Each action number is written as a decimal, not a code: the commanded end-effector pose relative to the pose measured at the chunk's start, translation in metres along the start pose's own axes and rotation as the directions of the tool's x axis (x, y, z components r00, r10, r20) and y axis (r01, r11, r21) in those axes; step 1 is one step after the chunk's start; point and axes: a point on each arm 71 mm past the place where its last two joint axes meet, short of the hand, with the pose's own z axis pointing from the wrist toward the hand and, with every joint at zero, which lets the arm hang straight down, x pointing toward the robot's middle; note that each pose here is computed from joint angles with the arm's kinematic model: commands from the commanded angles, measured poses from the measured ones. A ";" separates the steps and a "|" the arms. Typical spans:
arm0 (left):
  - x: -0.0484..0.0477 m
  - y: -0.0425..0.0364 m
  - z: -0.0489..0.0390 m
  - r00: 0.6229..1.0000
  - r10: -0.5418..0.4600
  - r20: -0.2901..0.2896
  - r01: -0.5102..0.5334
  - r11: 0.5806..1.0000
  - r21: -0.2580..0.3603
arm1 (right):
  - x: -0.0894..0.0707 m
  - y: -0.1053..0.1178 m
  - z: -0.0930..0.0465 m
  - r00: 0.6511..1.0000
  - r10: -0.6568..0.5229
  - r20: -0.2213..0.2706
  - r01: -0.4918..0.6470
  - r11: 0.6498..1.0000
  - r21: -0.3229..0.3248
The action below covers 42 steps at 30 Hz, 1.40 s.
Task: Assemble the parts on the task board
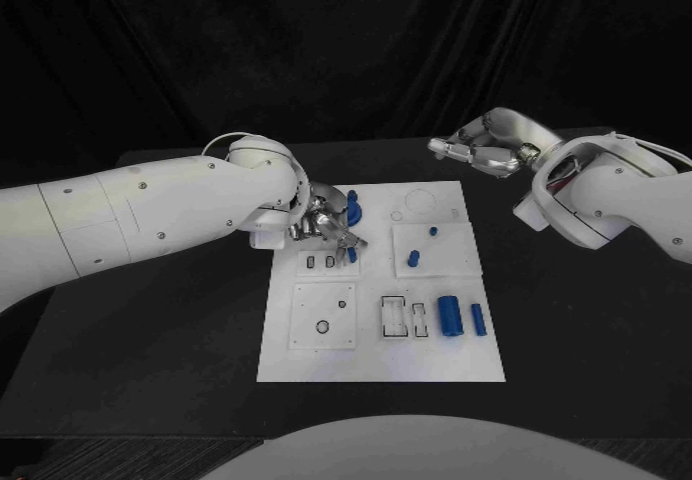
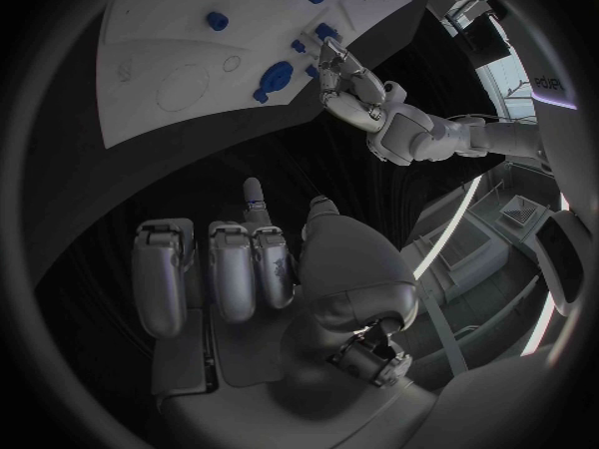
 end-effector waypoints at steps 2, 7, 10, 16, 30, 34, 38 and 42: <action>0.0031 -0.0009 0.0016 1.000 0.013 -0.024 -0.012 1.000 0.006 | 0.001 -0.001 0.000 1.000 -0.001 -0.011 0.001 1.000 0.001; 0.0048 -0.0019 0.0025 0.999 0.017 -0.036 -0.017 1.000 0.007 | 0.002 -0.001 0.001 1.000 -0.001 -0.014 0.001 1.000 0.000; 0.0053 -0.0024 0.0029 0.999 0.019 -0.041 -0.019 1.000 0.007 | 0.002 -0.001 0.001 1.000 -0.001 -0.015 0.001 1.000 0.000; 0.0061 -0.0024 0.0039 0.999 0.021 -0.049 -0.021 1.000 0.006 | 0.003 -0.001 0.001 1.000 -0.001 -0.018 0.001 1.000 -0.001; 0.0076 -0.0025 0.0057 0.998 0.023 -0.059 -0.022 1.000 0.006 | 0.004 -0.002 0.001 1.000 -0.001 -0.025 0.001 1.000 0.003; 0.0076 -0.0023 0.0059 0.998 0.021 -0.058 -0.021 1.000 0.006 | 0.004 -0.002 0.001 1.000 -0.001 -0.028 0.002 1.000 0.005; 0.0075 -0.0019 0.0060 0.998 0.020 -0.055 -0.020 1.000 0.005 | 0.004 -0.002 0.001 1.000 -0.002 -0.030 0.002 1.000 0.006; 0.0071 -0.0012 0.0060 0.998 0.017 -0.052 -0.017 1.000 0.005 | 0.004 -0.002 0.000 1.000 -0.002 -0.031 0.002 1.000 0.008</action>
